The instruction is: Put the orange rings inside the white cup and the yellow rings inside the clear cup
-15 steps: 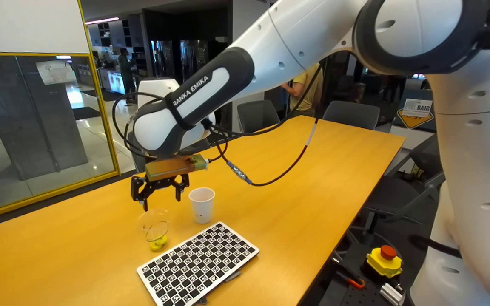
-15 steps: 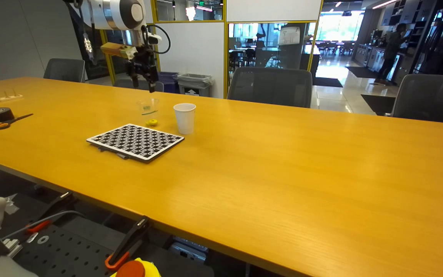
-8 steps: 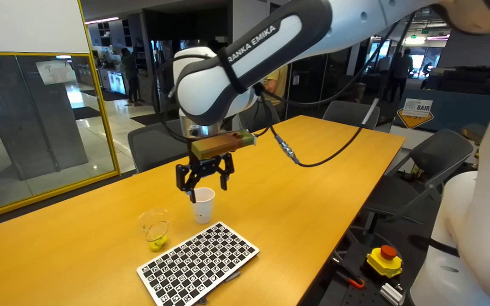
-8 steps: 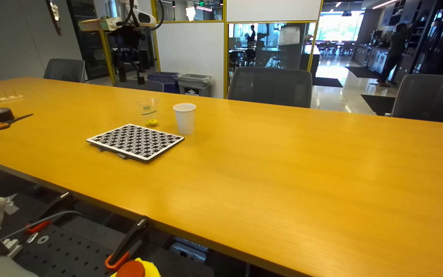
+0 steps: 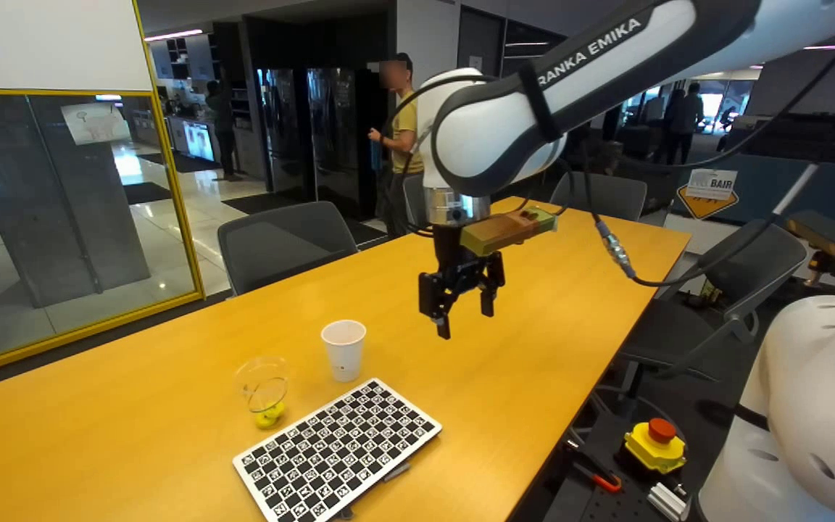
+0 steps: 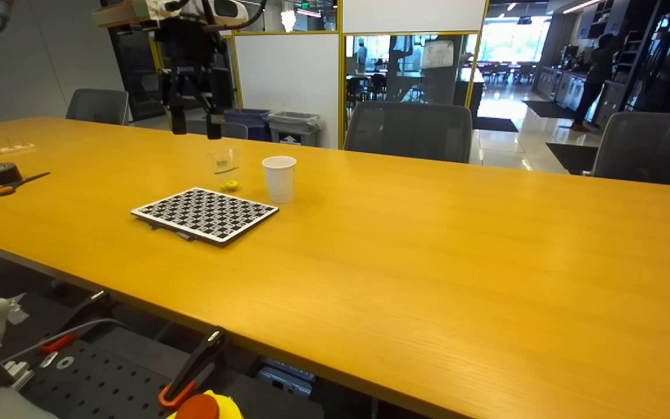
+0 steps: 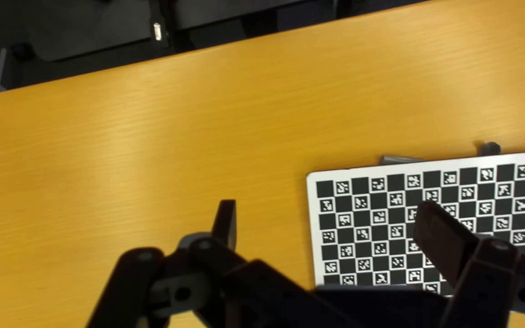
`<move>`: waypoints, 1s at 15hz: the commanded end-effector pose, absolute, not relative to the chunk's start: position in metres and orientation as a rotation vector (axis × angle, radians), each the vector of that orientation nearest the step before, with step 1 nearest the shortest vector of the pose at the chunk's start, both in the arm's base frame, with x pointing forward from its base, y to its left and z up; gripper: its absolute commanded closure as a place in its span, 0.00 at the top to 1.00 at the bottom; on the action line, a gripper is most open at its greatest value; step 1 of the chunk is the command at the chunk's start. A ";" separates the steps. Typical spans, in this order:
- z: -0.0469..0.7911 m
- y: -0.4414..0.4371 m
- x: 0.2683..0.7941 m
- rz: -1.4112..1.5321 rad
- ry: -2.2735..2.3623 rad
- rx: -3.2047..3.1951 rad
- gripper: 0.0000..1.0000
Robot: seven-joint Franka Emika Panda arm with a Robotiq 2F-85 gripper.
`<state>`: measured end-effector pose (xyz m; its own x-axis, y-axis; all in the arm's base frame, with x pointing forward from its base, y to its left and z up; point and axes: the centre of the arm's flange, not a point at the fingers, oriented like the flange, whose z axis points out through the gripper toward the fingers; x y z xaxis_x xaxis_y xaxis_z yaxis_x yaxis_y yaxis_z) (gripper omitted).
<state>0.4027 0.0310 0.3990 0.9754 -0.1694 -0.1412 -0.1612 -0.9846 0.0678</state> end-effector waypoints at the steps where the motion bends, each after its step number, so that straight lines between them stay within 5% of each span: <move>1: 0.413 -0.035 0.335 -0.070 -0.159 3.105 1.00; 7: 0.424 -0.099 0.280 0.071 -0.048 3.135 1.00; 15: 0.429 -0.106 0.297 0.039 -0.081 3.154 1.00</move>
